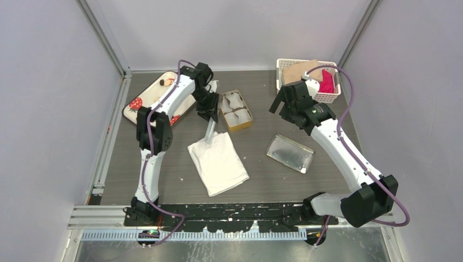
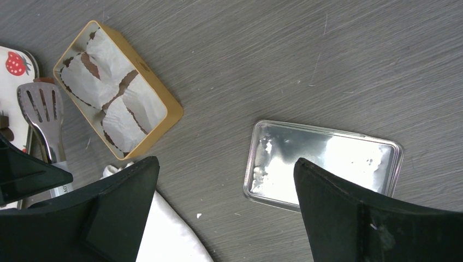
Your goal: Pack the chocolate
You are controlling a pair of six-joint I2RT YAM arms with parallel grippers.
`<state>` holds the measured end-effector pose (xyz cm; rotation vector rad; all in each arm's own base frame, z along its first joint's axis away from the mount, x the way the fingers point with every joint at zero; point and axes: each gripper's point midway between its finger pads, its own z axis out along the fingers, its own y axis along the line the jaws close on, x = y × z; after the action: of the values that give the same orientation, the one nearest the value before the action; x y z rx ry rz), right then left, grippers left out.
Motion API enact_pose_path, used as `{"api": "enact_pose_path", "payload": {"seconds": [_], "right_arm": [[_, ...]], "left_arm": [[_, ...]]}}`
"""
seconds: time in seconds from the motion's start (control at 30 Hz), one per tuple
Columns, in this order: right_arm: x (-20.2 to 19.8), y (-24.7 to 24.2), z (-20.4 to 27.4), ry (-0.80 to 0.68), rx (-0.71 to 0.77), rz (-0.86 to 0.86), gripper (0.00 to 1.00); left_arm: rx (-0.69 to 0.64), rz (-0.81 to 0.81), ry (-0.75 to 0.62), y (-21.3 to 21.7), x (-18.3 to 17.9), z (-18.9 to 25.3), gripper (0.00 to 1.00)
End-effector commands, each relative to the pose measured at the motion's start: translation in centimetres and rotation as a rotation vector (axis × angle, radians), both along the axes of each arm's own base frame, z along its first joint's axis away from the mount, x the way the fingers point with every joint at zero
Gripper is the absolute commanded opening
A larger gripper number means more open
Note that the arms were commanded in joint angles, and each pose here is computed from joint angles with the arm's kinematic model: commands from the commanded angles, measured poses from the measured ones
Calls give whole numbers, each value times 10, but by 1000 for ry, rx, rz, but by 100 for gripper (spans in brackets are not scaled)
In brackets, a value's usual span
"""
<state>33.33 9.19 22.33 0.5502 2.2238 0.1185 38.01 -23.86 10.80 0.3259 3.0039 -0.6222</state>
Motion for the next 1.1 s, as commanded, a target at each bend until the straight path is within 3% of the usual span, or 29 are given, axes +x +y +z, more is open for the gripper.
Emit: {"api": "enact_pose_path", "payload": {"seconds": [0.0,0.53,1.07], "right_arm": [[8,3,21,-56,23,6,99],[3,0,19,-54,27,-2,99],[-3,-2,17,-52,28,-5,99]], "left_arm": [[-67,5,-29,-15,5,14,0],[-79,40,28,-27,7,-6,0],[-96,55,24,-30,8,-2,19]]}}
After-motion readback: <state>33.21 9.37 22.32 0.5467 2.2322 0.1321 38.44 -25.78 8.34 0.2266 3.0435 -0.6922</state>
